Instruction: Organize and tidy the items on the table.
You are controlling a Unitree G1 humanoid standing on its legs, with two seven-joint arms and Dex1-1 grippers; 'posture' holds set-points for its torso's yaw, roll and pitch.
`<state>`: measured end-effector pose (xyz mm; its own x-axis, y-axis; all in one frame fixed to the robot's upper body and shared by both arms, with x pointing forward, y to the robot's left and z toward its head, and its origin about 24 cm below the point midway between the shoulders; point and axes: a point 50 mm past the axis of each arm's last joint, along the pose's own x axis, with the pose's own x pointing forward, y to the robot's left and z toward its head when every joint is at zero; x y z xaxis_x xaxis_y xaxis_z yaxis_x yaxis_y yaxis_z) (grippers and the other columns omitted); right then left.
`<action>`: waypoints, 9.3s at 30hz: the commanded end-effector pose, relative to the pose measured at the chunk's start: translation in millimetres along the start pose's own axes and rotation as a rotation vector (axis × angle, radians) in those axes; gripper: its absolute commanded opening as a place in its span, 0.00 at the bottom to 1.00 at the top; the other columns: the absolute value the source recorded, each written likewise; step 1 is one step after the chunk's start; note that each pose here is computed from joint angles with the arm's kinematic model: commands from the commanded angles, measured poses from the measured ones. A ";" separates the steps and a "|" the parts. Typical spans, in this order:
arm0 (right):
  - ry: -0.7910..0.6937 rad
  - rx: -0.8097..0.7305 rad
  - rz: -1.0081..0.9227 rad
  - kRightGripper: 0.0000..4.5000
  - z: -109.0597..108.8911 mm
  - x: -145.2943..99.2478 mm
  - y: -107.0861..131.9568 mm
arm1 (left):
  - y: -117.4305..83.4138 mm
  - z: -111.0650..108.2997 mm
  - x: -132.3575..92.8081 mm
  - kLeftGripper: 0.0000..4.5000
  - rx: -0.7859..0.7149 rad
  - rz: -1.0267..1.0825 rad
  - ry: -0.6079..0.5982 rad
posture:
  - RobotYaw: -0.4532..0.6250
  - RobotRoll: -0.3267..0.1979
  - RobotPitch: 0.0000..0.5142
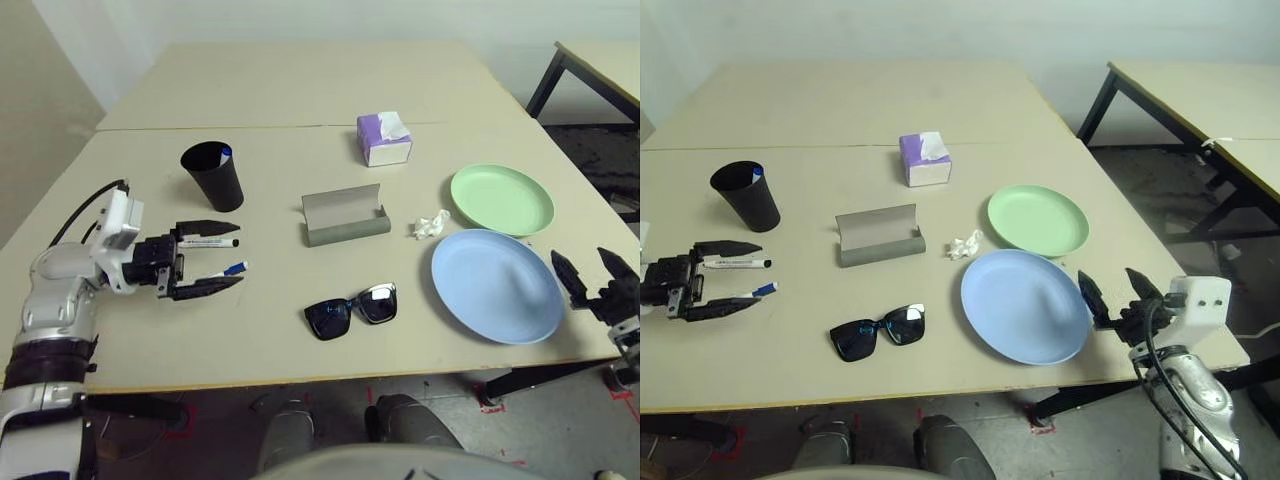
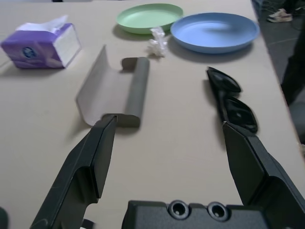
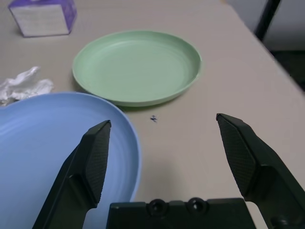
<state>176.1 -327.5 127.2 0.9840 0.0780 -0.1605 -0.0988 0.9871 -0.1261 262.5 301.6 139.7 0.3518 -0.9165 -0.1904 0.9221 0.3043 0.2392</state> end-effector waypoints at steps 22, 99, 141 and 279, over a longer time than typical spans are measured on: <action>0.318 0.346 0.307 1.00 -15.6 -12.9 43.9 | -0.5 -4.8 13.1 0.99 -0.020 0.049 -0.017 | 0.27 0.62 0.12; 0.295 0.622 0.278 0.01 114.7 83.6 0.9 | -27.6 -12.4 16.6 1.00 -0.066 0.082 0.042 | 0.32 0.62 0.15; 0.486 0.537 -0.019 0.01 74.8 142.1 -44.3 | -57.8 -37.6 -1.0 1.00 -0.094 0.083 0.068 | 0.36 0.62 0.27; 0.027 -0.150 0.153 0.01 51.8 177.0 65.9 | -51.3 -38.8 14.0 1.00 -0.107 0.100 0.025 | 0.33 0.62 0.20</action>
<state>347.4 -233.7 140.4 0.9375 0.2674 -0.2225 -0.3157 0.9226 -0.2216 229.5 282.5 90.9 0.4487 -0.8750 -0.1819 0.8916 0.4243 0.1584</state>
